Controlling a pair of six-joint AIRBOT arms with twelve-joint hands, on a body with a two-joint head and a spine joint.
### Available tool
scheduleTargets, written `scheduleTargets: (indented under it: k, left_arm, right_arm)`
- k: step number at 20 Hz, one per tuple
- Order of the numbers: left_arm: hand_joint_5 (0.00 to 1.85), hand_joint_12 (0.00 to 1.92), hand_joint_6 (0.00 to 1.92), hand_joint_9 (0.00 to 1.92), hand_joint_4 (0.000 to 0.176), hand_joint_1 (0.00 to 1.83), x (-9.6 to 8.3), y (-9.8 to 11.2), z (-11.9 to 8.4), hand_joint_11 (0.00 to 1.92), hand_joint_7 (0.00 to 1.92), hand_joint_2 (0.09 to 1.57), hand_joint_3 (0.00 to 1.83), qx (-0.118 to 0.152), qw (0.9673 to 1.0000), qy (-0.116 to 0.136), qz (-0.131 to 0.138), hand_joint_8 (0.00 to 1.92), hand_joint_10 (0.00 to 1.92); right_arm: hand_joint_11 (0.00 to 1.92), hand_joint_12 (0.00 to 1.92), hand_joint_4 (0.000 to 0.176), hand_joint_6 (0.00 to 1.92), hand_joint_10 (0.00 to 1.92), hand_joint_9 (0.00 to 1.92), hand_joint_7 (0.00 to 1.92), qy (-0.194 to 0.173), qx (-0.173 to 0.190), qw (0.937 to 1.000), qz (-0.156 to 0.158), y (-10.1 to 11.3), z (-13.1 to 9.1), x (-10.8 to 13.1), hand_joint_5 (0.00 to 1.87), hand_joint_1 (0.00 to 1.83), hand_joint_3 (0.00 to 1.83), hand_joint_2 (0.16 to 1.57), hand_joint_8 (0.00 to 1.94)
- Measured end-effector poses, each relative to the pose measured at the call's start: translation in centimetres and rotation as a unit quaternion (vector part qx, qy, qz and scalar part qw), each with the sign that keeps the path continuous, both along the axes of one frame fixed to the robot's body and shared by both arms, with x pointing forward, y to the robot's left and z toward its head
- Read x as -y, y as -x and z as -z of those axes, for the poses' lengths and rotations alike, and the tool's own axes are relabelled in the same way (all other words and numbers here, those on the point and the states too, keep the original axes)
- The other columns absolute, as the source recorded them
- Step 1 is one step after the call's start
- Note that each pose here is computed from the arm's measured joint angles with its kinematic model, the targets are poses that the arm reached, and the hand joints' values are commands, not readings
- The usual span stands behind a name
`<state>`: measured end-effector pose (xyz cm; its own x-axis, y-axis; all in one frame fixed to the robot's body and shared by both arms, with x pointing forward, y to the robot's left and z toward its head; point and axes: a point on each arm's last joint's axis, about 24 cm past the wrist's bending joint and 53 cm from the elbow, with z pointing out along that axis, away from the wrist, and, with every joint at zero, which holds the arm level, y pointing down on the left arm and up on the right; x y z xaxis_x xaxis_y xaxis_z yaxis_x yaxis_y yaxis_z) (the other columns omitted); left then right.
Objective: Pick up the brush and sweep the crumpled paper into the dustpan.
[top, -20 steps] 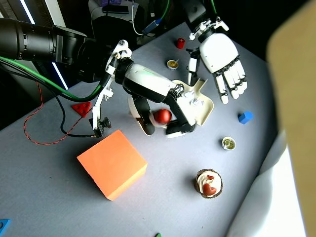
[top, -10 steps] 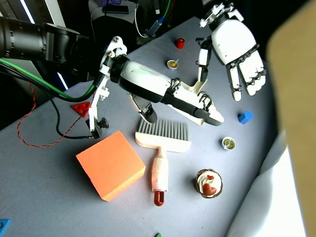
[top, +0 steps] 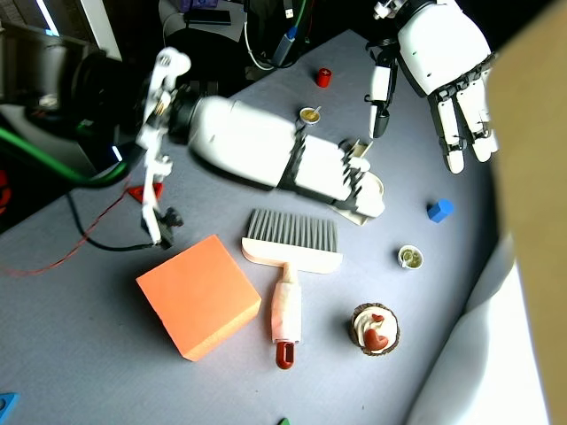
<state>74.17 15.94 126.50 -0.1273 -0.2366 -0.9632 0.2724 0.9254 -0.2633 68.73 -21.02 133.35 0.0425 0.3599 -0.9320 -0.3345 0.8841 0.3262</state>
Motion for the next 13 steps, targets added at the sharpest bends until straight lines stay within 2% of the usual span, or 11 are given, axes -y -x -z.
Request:
scheduleTargets:
  k: [1, 2, 3, 4, 6, 7, 8, 9, 11, 13]
  left_arm:
    - [0.33, 0.28, 0.0, 0.2, 0.08, 0.72, 0.4, 0.2, 0.1, 0.14, 0.21, 0.89, 0.0, -0.002, 1.0, 0.001, 0.006, 0.0, 0.01]
    - [0.33, 0.28, 0.0, 0.2, 0.08, 0.72, 0.5, 0.4, 0.3, 0.14, 0.21, 0.89, 0.0, -0.004, 0.9999, 0.0, 0.01, 0.0, 0.01]
    - [0.32, 0.26, 0.0, 0.2, 0.083, 0.72, 0.6, 0.5, 0.4, 0.11, 0.21, 0.88, 0.0, -0.006, 0.9999, 0.001, 0.012, 0.01, 0.0]
    - [0.31, 0.26, 0.0, 0.21, 0.092, 0.67, 0.4, 0.6, 0.5, 0.13, 0.22, 0.88, 0.0, -0.008, 0.9999, -0.001, 0.012, 0.01, 0.01]
    - [0.32, 0.26, 0.0, 0.2, 0.09, 0.67, -0.3, 0.6, 0.5, 0.13, 0.22, 0.87, 0.0, -0.007, 1.0, 0.0, 0.004, 0.01, 0.0]
    - [0.34, 0.25, 0.01, 0.2, 0.081, 0.69, -0.6, 0.5, 0.4, 0.12, 0.23, 0.88, 0.0, -0.006, 1.0, 0.0, -0.001, 0.01, 0.0]
    - [0.34, 0.25, 0.01, 0.2, 0.081, 0.69, -0.5, 0.6, 0.4, 0.12, 0.23, 0.88, 0.0, -0.006, 1.0, 0.0, -0.001, 0.01, 0.0]
    - [0.33, 0.25, 0.0, 0.22, 0.081, 0.72, -0.3, 0.6, 0.5, 0.14, 0.24, 0.87, 0.0, -0.008, 1.0, 0.001, 0.003, 0.01, 0.01]
    - [0.31, 0.24, 0.0, 0.21, 0.081, 0.7, -0.1, 0.7, 0.5, 0.13, 0.22, 0.89, 0.0, -0.009, 0.9999, 0.001, 0.006, 0.0, 0.0]
    - [0.3, 0.24, 0.0, 0.21, 0.084, 0.68, 0.0, 0.7, 0.5, 0.15, 0.21, 0.89, 0.0, -0.008, 0.9999, 0.001, 0.007, 0.0, 0.0]
  right_arm:
    - [0.0, 0.0, 0.0, 0.0, 0.0, 0.0, 0.0, 0.002, -0.008, 0.9998, -0.018, 0.4, 0.0, 0.1, 0.0, 0.72, 0.01, 0.78, 0.0]
    - [0.0, 0.0, 0.0, 0.0, 0.0, 0.0, 0.0, 0.006, -0.014, 0.9995, -0.028, 0.6, 0.1, 0.1, 0.0, 0.72, 0.01, 0.78, 0.0]
    - [0.0, 0.0, 0.0, 0.0, 0.0, 0.0, 0.0, 0.029, -0.024, 0.9986, -0.037, 1.0, 0.8, 0.3, 0.0, 0.7, 0.0, 0.76, 0.0]
    - [0.0, 0.0, 0.0, 0.0, 0.0, 0.0, 0.0, 0.041, -0.044, 0.997, -0.049, 1.3, 1.9, 0.4, 0.0, 0.65, 0.0, 0.77, 0.0]
    - [0.0, 0.0, 0.0, 0.0, 0.0, 0.0, 0.0, 0.062, -0.071, 0.9934, -0.065, 2.2, 3.5, 0.6, 0.0, 0.63, 0.0, 0.77, 0.0]
    - [0.0, 0.0, 0.0, 0.0, 0.0, 0.0, 0.0, 0.071, -0.082, 0.9918, -0.069, 2.8, 4.0, 1.0, 0.0, 0.7, 0.0, 0.75, 0.0]
    - [0.0, 0.0, 0.0, 0.0, 0.0, 0.0, 0.0, 0.072, -0.086, 0.9913, -0.068, 3.2, 4.2, 1.3, 0.0, 0.7, 0.0, 0.75, 0.0]
    - [0.0, 0.0, 0.0, 0.0, 0.0, 0.0, 0.0, 0.069, -0.091, 0.9912, -0.066, 3.5, 4.4, 1.8, 0.0, 0.61, 0.01, 0.78, 0.0]
    - [0.0, 0.0, 0.0, 0.0, 0.0, 0.0, 0.0, 0.05, -0.105, 0.9914, -0.061, 3.9, 4.5, 2.8, 0.0, 0.61, 0.01, 0.78, 0.0]
    - [0.0, 0.0, 0.0, 0.0, 0.0, 0.0, 0.0, 0.051, -0.101, 0.992, -0.056, 3.9, 4.4, 3.1, 0.0, 0.65, 0.0, 0.78, 0.0]
